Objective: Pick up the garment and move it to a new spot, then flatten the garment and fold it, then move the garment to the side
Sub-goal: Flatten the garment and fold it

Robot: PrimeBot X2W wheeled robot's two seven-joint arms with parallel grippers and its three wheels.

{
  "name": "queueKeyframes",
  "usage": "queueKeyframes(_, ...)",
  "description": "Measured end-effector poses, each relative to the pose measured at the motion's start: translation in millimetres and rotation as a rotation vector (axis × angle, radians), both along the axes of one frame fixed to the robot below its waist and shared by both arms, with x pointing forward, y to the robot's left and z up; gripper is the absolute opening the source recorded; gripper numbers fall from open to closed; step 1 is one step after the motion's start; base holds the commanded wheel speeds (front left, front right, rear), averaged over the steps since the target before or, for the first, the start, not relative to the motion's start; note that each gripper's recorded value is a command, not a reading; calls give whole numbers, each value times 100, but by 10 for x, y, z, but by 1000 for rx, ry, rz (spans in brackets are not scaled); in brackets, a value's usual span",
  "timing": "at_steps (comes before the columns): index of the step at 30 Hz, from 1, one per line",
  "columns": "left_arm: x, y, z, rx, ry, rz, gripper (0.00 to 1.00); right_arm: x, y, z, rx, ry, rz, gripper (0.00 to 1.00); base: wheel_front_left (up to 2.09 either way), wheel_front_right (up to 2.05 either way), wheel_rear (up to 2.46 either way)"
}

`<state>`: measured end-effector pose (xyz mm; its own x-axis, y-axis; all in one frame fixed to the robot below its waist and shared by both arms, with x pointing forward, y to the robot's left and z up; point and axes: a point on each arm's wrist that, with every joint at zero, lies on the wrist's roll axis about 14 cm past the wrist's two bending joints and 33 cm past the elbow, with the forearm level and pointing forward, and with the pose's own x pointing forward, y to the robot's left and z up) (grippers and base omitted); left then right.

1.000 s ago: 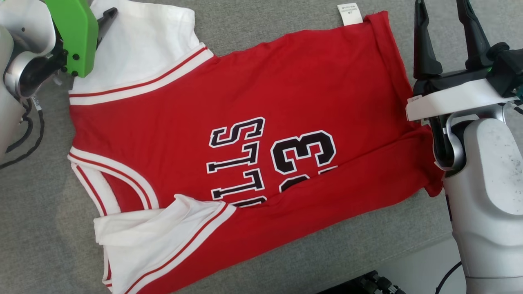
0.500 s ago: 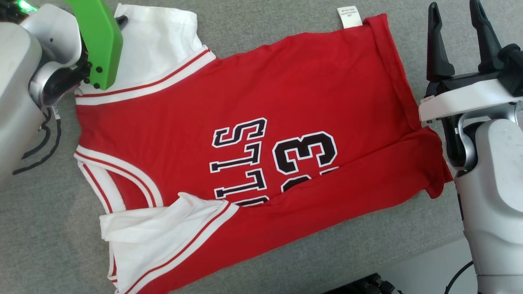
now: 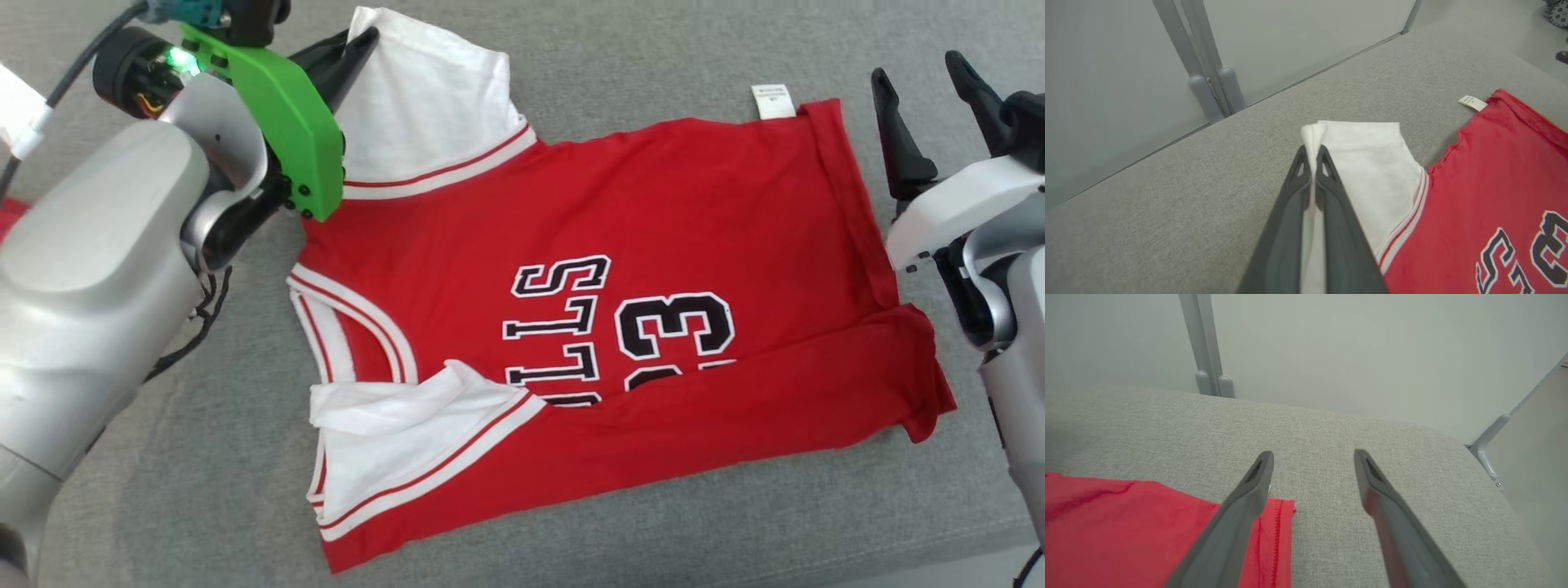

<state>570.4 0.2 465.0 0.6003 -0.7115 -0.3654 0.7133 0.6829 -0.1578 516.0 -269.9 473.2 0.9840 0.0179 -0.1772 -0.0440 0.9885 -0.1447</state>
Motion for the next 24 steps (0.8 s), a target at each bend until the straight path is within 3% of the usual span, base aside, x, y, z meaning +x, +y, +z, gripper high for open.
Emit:
queueKeyframes(13, -584, 354, 430, -55, -140, 74, 0, -15, 135, -377, 8, 248, 77, 100, 0, 0, 0)
queueKeyframes(24, -840, 555, 354, -73, -120, 133, 0, 139, 380, -684, 10, 350, 131, 100, 0, 0, 0)
